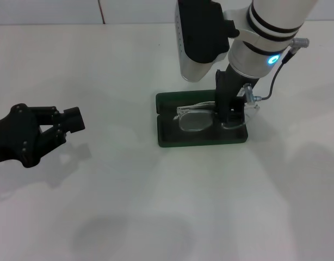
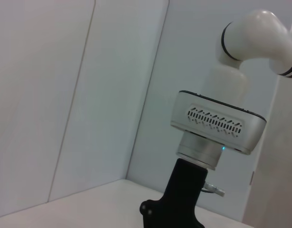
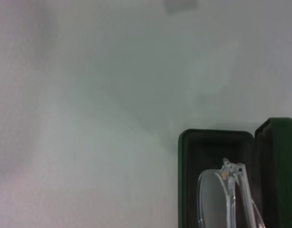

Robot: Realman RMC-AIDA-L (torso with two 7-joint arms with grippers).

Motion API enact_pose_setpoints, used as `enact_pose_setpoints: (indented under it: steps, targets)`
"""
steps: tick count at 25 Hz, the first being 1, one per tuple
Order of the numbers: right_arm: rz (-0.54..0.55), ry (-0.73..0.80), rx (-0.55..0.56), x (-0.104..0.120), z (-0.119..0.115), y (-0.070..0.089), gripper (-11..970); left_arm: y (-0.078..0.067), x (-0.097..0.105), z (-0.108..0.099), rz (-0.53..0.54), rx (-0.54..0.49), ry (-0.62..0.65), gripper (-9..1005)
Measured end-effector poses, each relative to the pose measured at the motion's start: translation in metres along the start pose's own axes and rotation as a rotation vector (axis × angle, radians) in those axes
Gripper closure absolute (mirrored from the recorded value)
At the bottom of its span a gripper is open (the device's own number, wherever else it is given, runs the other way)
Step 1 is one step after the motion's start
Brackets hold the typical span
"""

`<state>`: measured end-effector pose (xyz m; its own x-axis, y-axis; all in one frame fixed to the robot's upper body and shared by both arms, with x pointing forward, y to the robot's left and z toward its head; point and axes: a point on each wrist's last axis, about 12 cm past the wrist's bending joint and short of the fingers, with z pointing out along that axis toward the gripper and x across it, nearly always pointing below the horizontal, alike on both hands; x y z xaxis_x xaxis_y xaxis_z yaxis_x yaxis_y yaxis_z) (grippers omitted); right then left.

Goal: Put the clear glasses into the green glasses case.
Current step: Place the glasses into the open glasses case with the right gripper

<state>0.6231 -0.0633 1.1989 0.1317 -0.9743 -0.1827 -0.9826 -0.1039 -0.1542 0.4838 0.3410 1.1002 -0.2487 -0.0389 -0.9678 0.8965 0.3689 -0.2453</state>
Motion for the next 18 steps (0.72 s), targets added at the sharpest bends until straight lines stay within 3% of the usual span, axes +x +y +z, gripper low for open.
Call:
enact_pose_setpoints:
  steps: [18]
  targets:
    - [0.019, -0.015, 0.0, 0.0009, 0.0037, -0.0016, 880, -0.0011, 0.0061, 0.0016, -0.006, -0.021, -0.002, 857]
